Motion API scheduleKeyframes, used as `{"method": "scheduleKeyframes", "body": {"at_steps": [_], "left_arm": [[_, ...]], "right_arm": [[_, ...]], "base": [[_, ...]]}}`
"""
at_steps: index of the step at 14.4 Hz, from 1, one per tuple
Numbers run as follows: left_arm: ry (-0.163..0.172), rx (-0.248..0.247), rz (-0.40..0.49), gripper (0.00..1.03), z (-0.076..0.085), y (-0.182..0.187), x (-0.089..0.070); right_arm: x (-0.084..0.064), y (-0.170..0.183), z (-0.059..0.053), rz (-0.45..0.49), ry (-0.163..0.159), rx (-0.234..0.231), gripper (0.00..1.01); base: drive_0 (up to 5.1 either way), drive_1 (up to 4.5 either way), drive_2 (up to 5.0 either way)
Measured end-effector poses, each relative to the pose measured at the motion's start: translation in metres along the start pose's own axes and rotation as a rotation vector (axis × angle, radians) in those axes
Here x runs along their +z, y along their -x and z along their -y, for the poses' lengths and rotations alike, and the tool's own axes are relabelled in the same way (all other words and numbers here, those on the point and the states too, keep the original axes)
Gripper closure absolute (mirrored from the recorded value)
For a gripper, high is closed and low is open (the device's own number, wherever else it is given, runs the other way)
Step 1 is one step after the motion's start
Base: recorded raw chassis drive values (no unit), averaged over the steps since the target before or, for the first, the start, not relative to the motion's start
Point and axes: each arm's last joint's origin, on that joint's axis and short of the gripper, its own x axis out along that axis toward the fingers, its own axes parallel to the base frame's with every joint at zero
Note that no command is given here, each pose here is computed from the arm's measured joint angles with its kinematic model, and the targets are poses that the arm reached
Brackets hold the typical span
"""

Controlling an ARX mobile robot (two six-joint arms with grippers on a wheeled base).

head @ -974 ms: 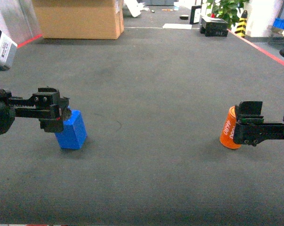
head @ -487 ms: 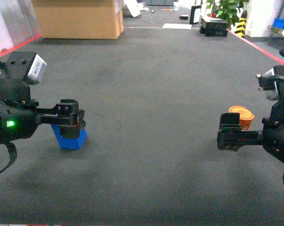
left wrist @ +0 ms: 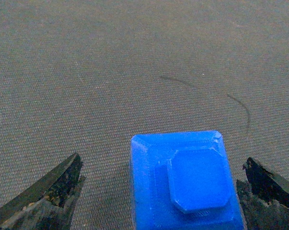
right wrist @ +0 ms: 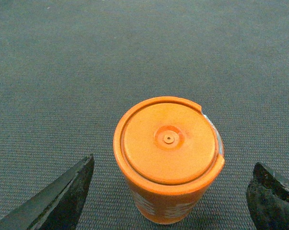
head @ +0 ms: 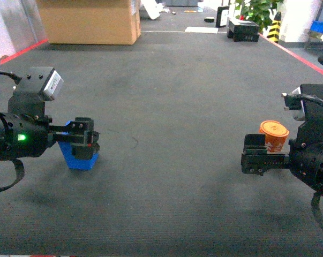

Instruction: Sort blue parts and orange caps into right shelf containers

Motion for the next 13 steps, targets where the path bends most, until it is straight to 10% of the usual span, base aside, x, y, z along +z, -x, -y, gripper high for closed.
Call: {"method": "scheduleKeyframes", "body": {"at_steps": [8, 10, 13], "left_arm": [[-0.056, -0.059, -0.125, 0.05, -0.003, -0.017, 0.002], [-0.070, -0.059, -0.119, 0.05, -0.004, -0.018, 0.002], [-0.078, -0.059, -0.096, 0.31, -0.004, -0.019, 0.004]], "right_arm": [[-0.006, -0.014, -0.002, -0.022, -0.008, -0.007, 0.03], [-0.007, -0.015, -0.002, -0.034, -0.004, -0.011, 0.16], [-0.008, -0.015, -0.004, -0.035, 0.017, -0.024, 0.46]], "base": [[0.0, 0.00, 0.0], [0.0, 0.00, 0.0], [0.0, 0.00, 0.0]]}}
